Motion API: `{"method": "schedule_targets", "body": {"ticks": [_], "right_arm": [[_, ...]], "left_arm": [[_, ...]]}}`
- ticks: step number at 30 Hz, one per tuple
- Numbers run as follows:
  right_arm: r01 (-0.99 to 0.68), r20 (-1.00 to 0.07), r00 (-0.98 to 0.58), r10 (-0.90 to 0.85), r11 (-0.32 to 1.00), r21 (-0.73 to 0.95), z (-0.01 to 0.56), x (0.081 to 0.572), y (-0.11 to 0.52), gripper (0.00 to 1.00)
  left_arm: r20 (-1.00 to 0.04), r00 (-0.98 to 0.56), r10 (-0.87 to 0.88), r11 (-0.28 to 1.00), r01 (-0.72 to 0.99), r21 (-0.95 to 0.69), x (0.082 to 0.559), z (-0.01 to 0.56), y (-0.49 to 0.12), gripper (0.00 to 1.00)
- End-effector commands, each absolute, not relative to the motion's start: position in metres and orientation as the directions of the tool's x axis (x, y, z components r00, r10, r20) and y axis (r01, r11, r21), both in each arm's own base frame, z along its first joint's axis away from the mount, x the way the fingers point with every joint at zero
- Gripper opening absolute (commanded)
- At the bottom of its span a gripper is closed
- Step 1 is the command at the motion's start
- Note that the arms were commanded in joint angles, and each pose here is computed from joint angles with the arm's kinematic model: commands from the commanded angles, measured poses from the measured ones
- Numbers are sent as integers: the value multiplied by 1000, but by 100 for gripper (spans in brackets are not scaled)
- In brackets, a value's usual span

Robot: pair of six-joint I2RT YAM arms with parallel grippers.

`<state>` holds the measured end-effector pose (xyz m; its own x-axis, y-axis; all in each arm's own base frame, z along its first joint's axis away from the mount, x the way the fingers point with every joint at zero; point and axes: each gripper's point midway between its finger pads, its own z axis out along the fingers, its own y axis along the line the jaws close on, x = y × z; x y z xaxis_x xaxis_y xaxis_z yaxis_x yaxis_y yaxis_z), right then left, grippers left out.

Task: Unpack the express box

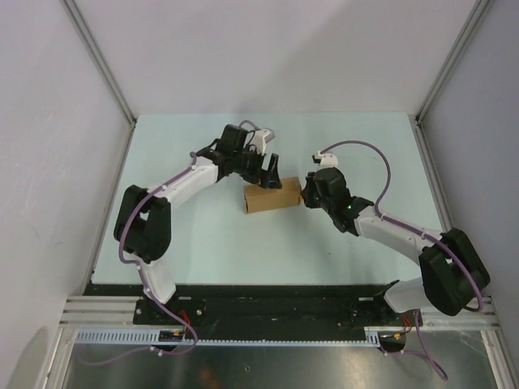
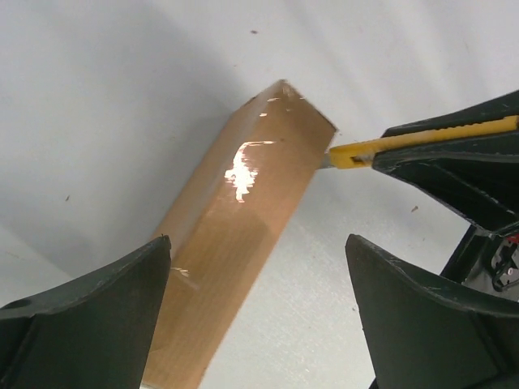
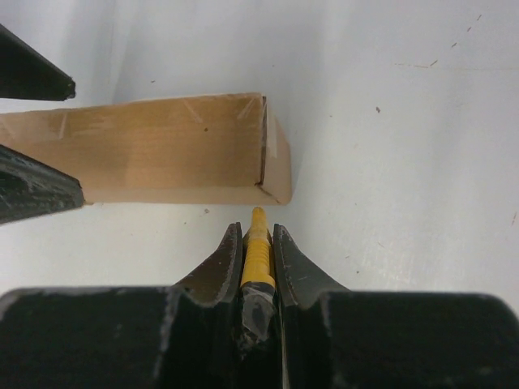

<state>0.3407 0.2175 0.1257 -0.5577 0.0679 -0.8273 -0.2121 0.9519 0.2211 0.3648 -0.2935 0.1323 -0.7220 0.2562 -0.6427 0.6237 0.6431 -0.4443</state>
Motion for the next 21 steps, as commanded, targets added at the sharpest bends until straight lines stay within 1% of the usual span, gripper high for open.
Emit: {"method": "schedule_targets", "body": {"ticks": [1, 2, 4, 5, 8, 9, 13, 18, 21], "right_arm": [[-225, -846, -517, 133, 932, 285, 155, 336, 219, 0], [-222, -844, -518, 136, 932, 287, 156, 335, 217, 0], [-217, -846, -513, 149, 931, 295, 161, 333, 214, 0], [-211, -846, -509, 159, 930, 302, 163, 333, 212, 0], [-196, -835, -525, 165, 931, 307, 163, 328, 204, 0], [-196, -835, -524, 168, 930, 310, 165, 327, 202, 0], [-180, -832, -521, 192, 928, 326, 171, 323, 192, 0], [-158, -823, -526, 212, 927, 340, 169, 322, 181, 0], [-155, -822, -526, 220, 925, 347, 171, 323, 179, 0]], "left_arm": [[-765, -533, 362, 585, 769, -259, 357, 164, -312, 95], [-770, -497, 400, 577, 789, -210, 354, 161, -317, 96], [-760, -471, 448, 595, 791, -140, 357, 149, -319, 97], [-754, -436, 491, 617, 785, -52, 363, 143, -318, 98], [-726, -385, 569, 628, 774, 82, 373, 129, -319, 98], [-726, -371, 579, 625, 774, 102, 375, 130, -320, 100], [-739, -311, 598, 589, 795, 142, 376, 137, -327, 100], [-712, -293, 638, 583, 788, 198, 384, 125, -322, 100], [-723, -281, 631, 567, 803, 183, 380, 130, -325, 100]]}}
